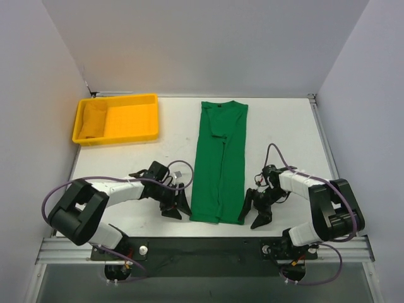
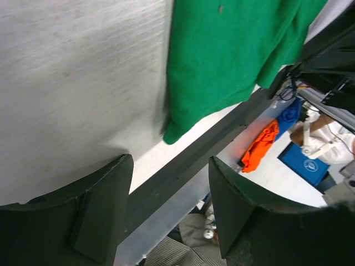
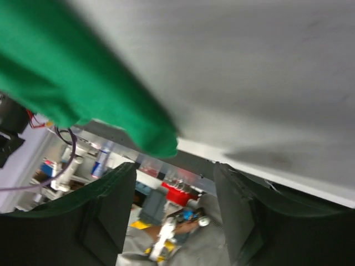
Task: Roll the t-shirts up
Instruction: Roll the T-shirt to the center of the board.
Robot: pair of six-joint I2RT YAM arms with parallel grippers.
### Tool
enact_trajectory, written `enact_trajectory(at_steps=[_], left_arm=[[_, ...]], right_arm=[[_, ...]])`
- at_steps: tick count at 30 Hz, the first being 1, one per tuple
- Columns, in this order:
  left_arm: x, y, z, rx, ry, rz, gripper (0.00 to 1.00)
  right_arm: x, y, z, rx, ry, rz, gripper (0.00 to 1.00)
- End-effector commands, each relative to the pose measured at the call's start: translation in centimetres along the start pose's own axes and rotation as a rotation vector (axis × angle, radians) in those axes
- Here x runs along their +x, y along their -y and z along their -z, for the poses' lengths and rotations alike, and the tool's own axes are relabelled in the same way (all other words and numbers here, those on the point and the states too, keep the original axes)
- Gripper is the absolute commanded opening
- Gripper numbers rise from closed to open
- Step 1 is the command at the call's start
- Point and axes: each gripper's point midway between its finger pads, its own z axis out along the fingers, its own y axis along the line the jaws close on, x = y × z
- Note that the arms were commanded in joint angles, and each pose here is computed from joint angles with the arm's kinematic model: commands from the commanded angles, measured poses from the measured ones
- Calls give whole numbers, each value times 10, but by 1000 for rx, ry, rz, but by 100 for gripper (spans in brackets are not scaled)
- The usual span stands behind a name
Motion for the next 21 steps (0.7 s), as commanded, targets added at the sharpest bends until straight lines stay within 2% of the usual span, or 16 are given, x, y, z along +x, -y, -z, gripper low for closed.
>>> enact_trajectory(at_steps=[1, 10, 13, 14, 17, 18, 20, 21], left_arm=[[-10, -12, -18, -32, 62, 39, 66], [2, -28, -36, -96, 12, 91, 52], [3, -30, -39, -97, -1, 98, 40], [3, -30, -40, -96, -6, 102, 31], [2, -29, -39, -95, -6, 103, 20], [1, -26, -39, -86, -3, 97, 12], [-3, -18, -38, -59, 3, 79, 0], [-6, -14, -37, -45, 10, 68, 0]], right_arm=[[8, 5, -13, 34, -47, -175, 55], [4, 11, -32, 36, -35, -204, 43], [5, 14, -32, 44, -33, -188, 31], [7, 15, -31, 46, -36, -188, 22], [13, 21, -30, 64, -32, -173, 7], [15, 23, -29, 76, -34, -172, 4], [16, 20, -26, 68, -27, -156, 1], [16, 17, -25, 58, -22, -148, 0]])
